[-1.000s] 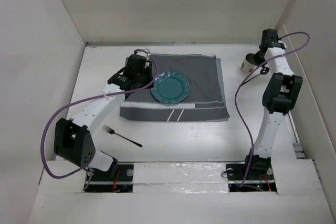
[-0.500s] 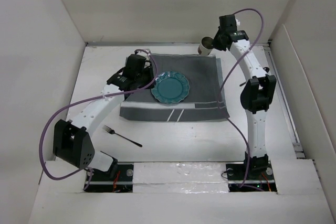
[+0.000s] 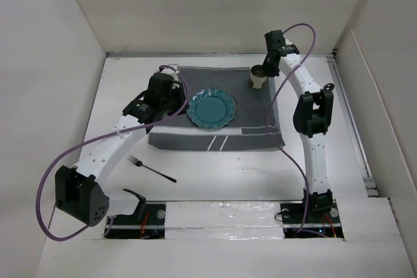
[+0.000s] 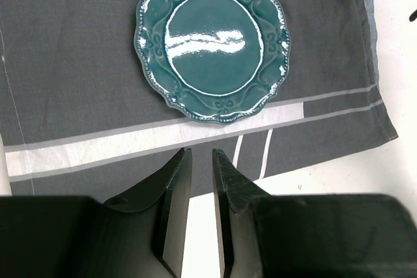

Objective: Set the dinner table for one person

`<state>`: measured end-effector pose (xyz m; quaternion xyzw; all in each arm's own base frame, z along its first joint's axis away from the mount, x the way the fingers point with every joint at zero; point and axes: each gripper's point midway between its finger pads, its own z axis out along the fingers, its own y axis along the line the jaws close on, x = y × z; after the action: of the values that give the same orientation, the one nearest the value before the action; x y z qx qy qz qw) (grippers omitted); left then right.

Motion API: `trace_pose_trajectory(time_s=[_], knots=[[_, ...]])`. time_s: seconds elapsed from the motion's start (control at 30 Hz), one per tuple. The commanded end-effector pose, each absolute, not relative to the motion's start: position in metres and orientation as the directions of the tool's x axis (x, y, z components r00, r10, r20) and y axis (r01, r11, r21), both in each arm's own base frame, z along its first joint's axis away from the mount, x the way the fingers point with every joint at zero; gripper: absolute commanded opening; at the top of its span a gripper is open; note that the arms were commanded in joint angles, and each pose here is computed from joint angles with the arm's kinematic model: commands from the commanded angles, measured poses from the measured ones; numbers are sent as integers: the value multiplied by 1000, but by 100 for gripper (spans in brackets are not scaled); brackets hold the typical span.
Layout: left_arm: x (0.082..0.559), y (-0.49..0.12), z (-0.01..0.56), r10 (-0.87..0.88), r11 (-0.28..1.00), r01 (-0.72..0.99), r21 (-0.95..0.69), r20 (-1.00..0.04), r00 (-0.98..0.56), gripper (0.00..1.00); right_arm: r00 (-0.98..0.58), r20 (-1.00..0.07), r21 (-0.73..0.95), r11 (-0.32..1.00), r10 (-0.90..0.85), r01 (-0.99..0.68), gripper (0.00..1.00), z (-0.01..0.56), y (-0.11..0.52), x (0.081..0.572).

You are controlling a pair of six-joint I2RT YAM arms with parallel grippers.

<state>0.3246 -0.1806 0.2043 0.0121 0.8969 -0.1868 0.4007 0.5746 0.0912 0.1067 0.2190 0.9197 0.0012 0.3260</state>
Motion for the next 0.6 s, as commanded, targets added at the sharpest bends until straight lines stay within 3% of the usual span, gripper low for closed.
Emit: trace_pose_trajectory(time_s=[0.0, 0.13, 0.23, 0.37, 0.47, 0.5, 0.53, 0.57], knots=[[320, -177, 217, -160, 922, 169, -348, -741, -652, 17, -676, -626, 117, 904, 389, 411, 33, 114, 85, 577], [318, -178, 224, -173, 913, 181, -366, -748, -640, 17, -650, -632, 217, 902, 422, 374, 55, 148, 87, 579], [320, -179, 234, -183, 908, 192, -373, -764, -618, 17, -618, -641, 290, 889, 455, 354, 62, 177, 76, 583], [321, -181, 239, -185, 903, 206, -376, -775, -604, 18, -536, -679, 376, 865, 501, 333, 63, 232, 48, 576], [321, -181, 238, -186, 901, 211, -378, -779, -599, 18, -498, -671, 390, 833, 549, 393, 25, 215, 9, 565], [321, -182, 238, -186, 901, 213, -379, -779, -599, 17, -510, -649, 384, 822, 564, 421, 0, 200, -1, 548], [322, -184, 237, -184, 896, 221, -384, -776, -603, 14, -475, -660, 402, 808, 582, 431, 0, 199, -13, 550], [321, -185, 235, -181, 895, 226, -386, -775, -606, 4, -444, -642, 413, 770, 625, 487, 0, 189, -37, 544]])
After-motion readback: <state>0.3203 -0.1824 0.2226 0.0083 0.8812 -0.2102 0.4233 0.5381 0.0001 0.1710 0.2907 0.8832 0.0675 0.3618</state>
